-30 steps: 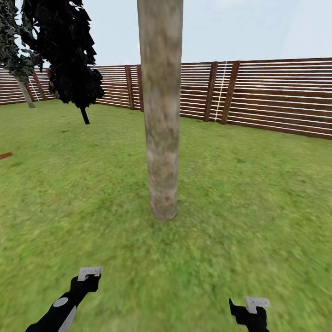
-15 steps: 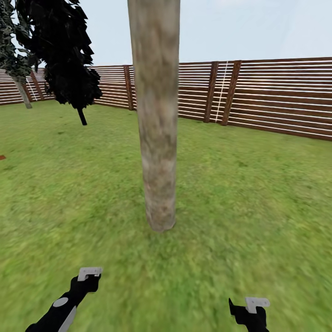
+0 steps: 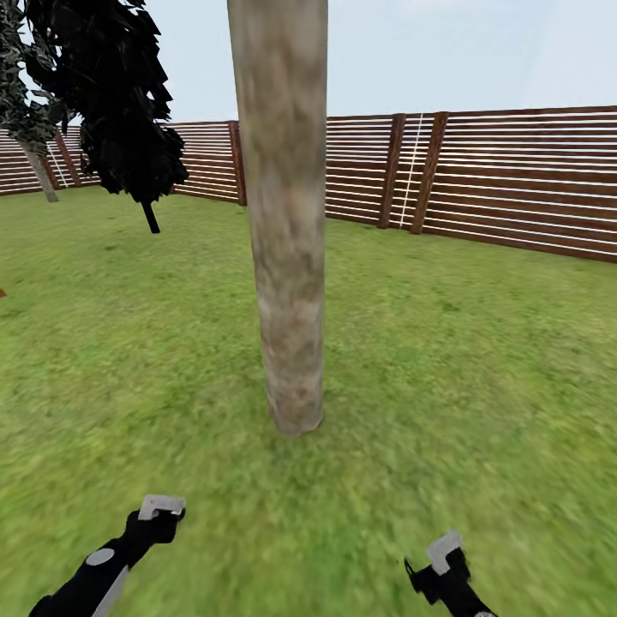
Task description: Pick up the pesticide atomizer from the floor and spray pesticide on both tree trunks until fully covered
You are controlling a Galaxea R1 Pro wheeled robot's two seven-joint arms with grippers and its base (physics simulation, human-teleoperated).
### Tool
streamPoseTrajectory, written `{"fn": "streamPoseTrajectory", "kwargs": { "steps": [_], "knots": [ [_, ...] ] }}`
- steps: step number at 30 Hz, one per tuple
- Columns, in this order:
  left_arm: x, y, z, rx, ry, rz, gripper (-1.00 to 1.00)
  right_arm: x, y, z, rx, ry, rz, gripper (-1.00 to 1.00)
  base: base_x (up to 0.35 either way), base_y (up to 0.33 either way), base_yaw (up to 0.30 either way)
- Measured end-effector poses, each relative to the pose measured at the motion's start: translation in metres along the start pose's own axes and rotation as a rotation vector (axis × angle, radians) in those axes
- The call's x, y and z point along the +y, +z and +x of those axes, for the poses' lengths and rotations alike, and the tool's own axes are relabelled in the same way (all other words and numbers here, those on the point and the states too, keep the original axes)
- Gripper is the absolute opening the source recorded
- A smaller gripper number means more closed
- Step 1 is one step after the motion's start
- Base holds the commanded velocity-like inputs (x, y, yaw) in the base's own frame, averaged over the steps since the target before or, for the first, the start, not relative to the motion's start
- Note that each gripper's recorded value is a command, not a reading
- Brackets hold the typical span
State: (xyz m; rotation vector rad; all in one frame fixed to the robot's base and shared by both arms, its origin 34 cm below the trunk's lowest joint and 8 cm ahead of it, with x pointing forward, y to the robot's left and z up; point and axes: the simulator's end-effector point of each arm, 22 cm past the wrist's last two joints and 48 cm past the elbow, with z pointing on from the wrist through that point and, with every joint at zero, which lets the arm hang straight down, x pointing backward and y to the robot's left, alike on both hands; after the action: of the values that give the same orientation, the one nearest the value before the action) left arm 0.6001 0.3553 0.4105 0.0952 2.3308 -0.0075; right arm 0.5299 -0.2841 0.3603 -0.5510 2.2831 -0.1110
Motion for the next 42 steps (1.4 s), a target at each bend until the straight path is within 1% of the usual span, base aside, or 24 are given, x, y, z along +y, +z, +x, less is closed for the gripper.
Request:
{"fn": "streamPoseTrajectory", "kwargs": {
  "steps": [1,3,4,5,6,7,8,9,10,11,13,15,16,18,19,20,23,24,25,28,31,35,39,42],
  "knots": [
    [-0.007,-0.002,0.006,0.036,0.050,0.065,-1.00,0.010,0.002,-0.009,-0.016,-0.065,-0.054,1.00,0.000,0.000,0.000],
    [-0.016,-0.004,0.008,0.074,0.115,0.143,-1.00,0.027,0.003,-0.019,-0.035,-0.112,-0.149,1.00,0.000,0.000,0.000],
    [-0.023,-0.005,0.003,0.090,0.174,0.191,-1.00,0.041,0.003,-0.031,-0.054,-0.136,-0.234,1.00,0.000,0.000,0.000],
    [-0.046,-0.012,0.005,0.166,0.351,0.334,-1.00,0.065,-0.001,-0.076,-0.109,-0.202,-0.433,1.00,0.000,0.000,0.000],
    [-0.055,-0.018,0.011,0.203,0.416,0.397,-1.00,0.065,-0.001,-0.099,-0.121,-0.220,-0.495,1.00,0.000,0.000,0.000],
    [-0.064,-0.023,0.015,0.231,0.463,0.453,-1.00,0.069,-0.005,-0.104,-0.104,-0.228,-0.545,1.00,0.000,0.000,0.000],
    [-0.079,-0.035,0.022,0.277,0.517,0.546,-1.00,0.078,-0.011,-0.119,-0.096,-0.261,-0.629,1.00,0.000,0.000,0.000],
    [-0.083,-0.039,0.025,0.296,0.533,0.577,-1.00,0.085,-0.015,-0.125,-0.097,-0.303,-0.671,1.00,0.000,0.000,0.000],
    [-0.087,-0.043,0.028,0.309,0.538,0.603,-1.00,0.095,-0.018,-0.130,-0.097,-0.348,-0.709,1.00,0.000,0.000,0.000],
    [-0.091,-0.046,0.029,0.316,0.542,0.627,-1.00,0.118,-0.023,-0.138,-0.107,-0.400,-0.761,1.00,0.000,0.000,0.000],
    [-0.094,-0.048,0.029,0.317,0.545,0.639,-1.00,0.137,-0.026,-0.146,-0.122,-0.417,-0.793,1.00,0.000,0.000,0.000],
    [-0.101,-0.052,0.033,0.328,0.552,0.668,-1.00,0.144,-0.027,-0.148,-0.125,-0.421,-0.805,1.00,0.000,0.000,0.000],
    [-0.104,-0.054,0.035,0.336,0.562,0.682,-1.00,0.146,-0.028,-0.149,-0.127,-0.421,-0.809,1.00,0.000,0.000,0.000],
    [-0.114,-0.058,0.043,0.358,0.601,0.718,-1.00,0.154,-0.029,-0.153,-0.135,-0.419,-0.818,1.00,0.000,0.000,0.000],
    [-0.118,-0.059,0.045,0.364,0.613,0.727,-1.00,0.156,-0.029,-0.154,-0.137,-0.419,-0.821,-1.00,0.000,0.000,0.000],
    [-0.123,-0.060,0.048,0.369,0.627,0.739,-1.00,0.158,-0.030,-0.155,-0.138,-0.419,-0.826,-1.00,0.000,0.000,0.000],
    [-0.134,-0.060,0.048,0.367,0.637,0.753,-1.00,0.159,-0.031,-0.157,-0.142,-0.421,-0.831,-1.00,0.000,0.000,0.000],
    [-0.140,-0.060,0.046,0.358,0.639,0.760,-1.00,0.166,-0.034,-0.158,-0.145,-0.429,-0.852,-1.00,0.000,0.000,0.000],
    [-0.162,-0.060,0.044,0.342,0.637,0.789,-1.00,0.183,-0.039,-0.167,-0.161,-0.443,-0.884,-1.00,0.000,0.000,0.000],
    [-0.184,-0.061,0.047,0.345,0.676,0.813,-1.00,0.189,-0.040,-0.177,-0.175,-0.454,-0.896,-1.00,0.000,0.000,0.000],
    [-0.205,-0.063,0.051,0.353,0.717,0.837,-1.00,0.201,-0.047,-0.181,-0.182,-0.459,-0.936,-1.00,0.000,0.000,0.000],
    [-0.215,-0.064,0.052,0.350,0.726,0.847,-1.00,0.204,-0.050,-0.188,-0.196,-0.466,-0.947,-1.00,0.000,0.000,0.000],
    [-0.223,-0.065,0.052,0.348,0.728,0.857,-1.00,0.218,-0.055,-0.198,-0.216,-0.464,-0.971,-1.00,0.000,0.000,0.000],
    [-0.221,-0.064,0.055,0.359,0.750,0.851,-1.00,0.222,-0.057,-0.204,-0.229,-0.467,-0.973,-1.00,0.000,0.000,0.000]
  ]
}}
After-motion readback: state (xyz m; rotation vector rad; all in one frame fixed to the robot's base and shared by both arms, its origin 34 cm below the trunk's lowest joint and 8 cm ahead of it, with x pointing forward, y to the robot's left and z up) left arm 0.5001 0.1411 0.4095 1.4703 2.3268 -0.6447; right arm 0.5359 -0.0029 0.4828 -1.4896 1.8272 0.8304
